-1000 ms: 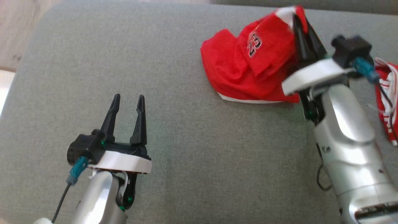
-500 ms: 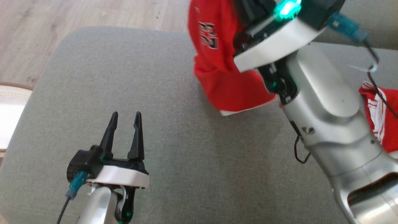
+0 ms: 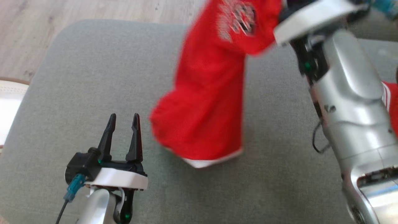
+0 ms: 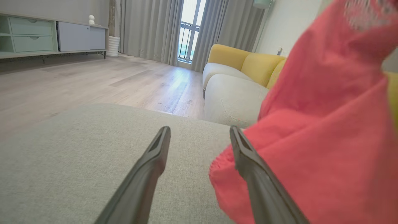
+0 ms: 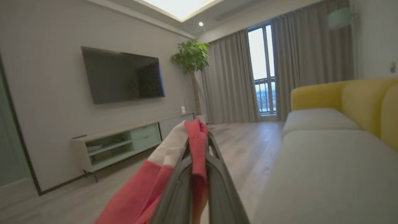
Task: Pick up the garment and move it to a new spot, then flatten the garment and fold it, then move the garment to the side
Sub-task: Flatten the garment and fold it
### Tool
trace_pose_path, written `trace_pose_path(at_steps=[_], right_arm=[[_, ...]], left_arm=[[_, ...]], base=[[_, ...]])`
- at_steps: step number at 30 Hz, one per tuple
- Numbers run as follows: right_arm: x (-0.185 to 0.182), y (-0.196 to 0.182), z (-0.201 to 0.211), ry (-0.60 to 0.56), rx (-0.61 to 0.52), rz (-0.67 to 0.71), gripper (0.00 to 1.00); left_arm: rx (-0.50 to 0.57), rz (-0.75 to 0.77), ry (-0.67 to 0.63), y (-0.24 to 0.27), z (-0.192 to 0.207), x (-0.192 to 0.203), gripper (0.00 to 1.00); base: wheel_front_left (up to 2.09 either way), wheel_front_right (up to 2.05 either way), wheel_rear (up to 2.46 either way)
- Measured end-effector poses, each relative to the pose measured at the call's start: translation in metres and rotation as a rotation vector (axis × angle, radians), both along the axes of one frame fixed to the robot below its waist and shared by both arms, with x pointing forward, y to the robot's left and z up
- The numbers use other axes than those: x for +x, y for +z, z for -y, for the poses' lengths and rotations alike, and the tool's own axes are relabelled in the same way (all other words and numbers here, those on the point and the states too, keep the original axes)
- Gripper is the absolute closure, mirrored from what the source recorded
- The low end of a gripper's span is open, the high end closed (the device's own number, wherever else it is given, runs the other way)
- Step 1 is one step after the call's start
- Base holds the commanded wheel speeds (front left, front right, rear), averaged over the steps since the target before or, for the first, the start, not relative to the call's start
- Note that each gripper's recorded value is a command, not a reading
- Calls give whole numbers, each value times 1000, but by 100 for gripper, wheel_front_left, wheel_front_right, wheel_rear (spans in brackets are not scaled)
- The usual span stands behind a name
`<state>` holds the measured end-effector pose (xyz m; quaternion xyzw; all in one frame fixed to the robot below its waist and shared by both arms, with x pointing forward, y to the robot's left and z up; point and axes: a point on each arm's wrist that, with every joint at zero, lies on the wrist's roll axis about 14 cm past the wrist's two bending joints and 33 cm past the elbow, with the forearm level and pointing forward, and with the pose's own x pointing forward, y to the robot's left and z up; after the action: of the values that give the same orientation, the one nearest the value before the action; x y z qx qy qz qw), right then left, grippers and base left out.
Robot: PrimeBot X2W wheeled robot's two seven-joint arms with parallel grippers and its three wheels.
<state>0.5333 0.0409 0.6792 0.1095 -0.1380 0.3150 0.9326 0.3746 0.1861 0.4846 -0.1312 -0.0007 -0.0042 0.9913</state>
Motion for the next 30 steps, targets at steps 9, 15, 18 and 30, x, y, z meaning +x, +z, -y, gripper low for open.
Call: trace_pose_path(at_steps=[9, 15, 18, 30], right_arm=[[30, -179, 84, -222, -416, -421, 0], [31, -172, 92, -252, -404, -359, 0], [29, -152, 98, -274, -347, -278, 0], [-63, -170, 149, -362, -163, -245, 0]], left_arm=[[19, -23, -57, -8, 15, 18, 0], [14, -19, -75, -8, 21, 21, 0], [8, -8, -73, -5, 22, 24, 0], [3, 62, -174, 15, 58, 42, 0]], base=[[0, 0, 0], [0, 0, 0], [0, 0, 0], [0, 0, 0]])
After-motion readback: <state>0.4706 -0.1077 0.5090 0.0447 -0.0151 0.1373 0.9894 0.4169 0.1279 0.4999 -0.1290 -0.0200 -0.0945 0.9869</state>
